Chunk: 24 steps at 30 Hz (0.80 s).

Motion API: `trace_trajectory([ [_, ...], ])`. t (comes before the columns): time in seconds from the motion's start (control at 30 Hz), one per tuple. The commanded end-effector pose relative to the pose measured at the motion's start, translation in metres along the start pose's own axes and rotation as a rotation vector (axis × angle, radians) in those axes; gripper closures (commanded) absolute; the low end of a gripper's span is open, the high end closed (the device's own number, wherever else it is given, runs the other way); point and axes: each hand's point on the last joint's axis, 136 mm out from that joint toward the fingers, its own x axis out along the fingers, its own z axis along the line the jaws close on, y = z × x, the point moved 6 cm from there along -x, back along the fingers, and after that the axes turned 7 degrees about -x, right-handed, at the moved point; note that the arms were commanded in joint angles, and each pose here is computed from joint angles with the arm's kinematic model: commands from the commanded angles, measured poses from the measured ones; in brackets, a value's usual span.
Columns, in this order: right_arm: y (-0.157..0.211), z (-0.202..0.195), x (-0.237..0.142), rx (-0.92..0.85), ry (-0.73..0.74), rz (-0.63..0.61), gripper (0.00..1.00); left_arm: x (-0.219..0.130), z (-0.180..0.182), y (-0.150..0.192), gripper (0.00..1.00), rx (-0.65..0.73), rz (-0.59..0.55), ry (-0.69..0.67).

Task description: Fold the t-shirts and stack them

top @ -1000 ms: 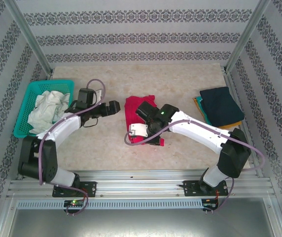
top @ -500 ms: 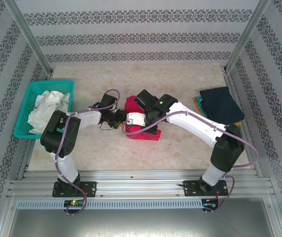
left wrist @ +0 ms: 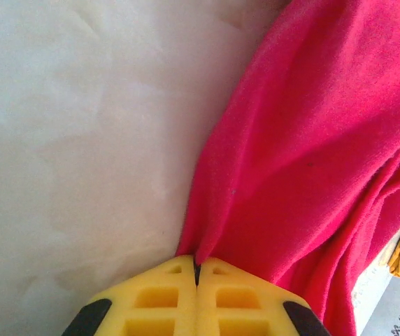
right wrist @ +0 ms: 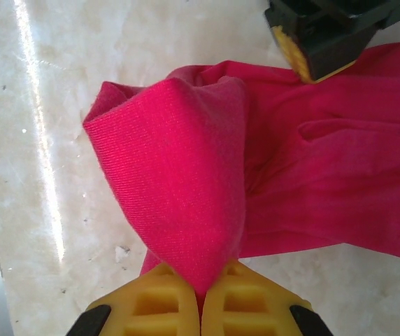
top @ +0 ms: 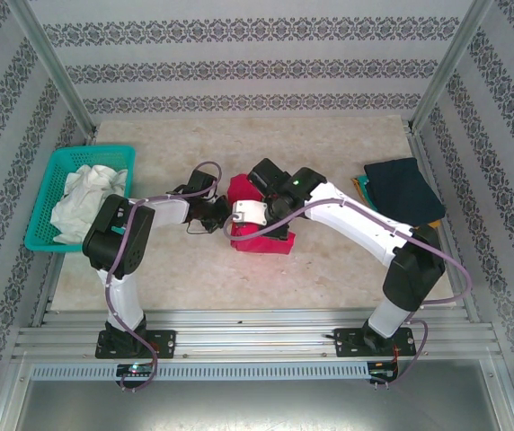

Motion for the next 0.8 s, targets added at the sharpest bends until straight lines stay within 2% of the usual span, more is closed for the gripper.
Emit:
trace_trajectory([
  [0.0, -0.003, -0.018, -0.007, -0.014, 0.046, -0.004, 1.00, 0.011, 0.020, 0.009, 1.00, -0.024, 0.051, -0.063],
  [0.3, -0.002, -0.069, -0.003, -0.005, 0.131, 0.023, 1.00, 0.021, 0.040, 0.014, 1.00, -0.069, 0.133, -0.139],
  [0.5, 0.001, -0.104, -0.003, -0.006, 0.208, 0.027, 1.00, 0.021, 0.052, 0.014, 1.00, -0.096, 0.142, -0.181],
  [0.77, -0.005, -0.132, -0.001, -0.017, 0.261, 0.011, 1.00, 0.021, 0.062, 0.013, 1.00, -0.104, 0.153, -0.196],
])
